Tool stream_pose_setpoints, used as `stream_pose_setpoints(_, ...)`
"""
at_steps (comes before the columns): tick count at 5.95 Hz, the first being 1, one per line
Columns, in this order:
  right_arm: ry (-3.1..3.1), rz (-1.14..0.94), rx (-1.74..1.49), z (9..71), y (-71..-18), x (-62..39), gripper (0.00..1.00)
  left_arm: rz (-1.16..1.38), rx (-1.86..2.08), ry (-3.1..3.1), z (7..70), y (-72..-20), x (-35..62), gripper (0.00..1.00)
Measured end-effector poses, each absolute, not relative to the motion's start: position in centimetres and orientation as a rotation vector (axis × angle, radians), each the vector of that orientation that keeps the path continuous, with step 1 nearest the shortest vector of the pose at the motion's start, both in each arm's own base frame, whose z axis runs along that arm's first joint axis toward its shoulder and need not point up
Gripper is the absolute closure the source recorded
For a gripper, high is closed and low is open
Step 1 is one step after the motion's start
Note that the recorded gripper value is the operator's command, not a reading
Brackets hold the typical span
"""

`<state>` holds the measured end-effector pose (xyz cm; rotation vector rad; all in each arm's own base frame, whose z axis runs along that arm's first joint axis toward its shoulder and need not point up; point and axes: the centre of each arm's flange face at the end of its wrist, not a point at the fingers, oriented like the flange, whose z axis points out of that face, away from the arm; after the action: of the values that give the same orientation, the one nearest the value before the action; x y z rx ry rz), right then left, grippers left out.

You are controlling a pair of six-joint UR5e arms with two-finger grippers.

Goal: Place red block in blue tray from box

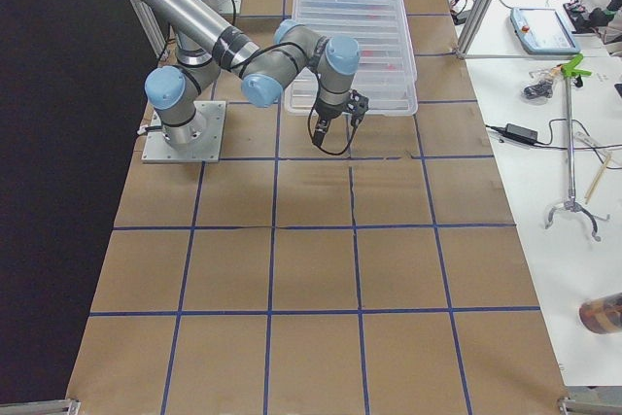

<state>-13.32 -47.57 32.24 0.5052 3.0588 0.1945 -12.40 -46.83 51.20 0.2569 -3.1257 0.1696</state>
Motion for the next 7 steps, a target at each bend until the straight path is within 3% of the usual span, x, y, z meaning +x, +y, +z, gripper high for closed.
stream_pose_setpoints(7,3.083,0.162,0.49,32.8,-48.9,-6.6,0.0,0.179,0.255,-3.122,51.5,-46.6,-12.5,0.01)
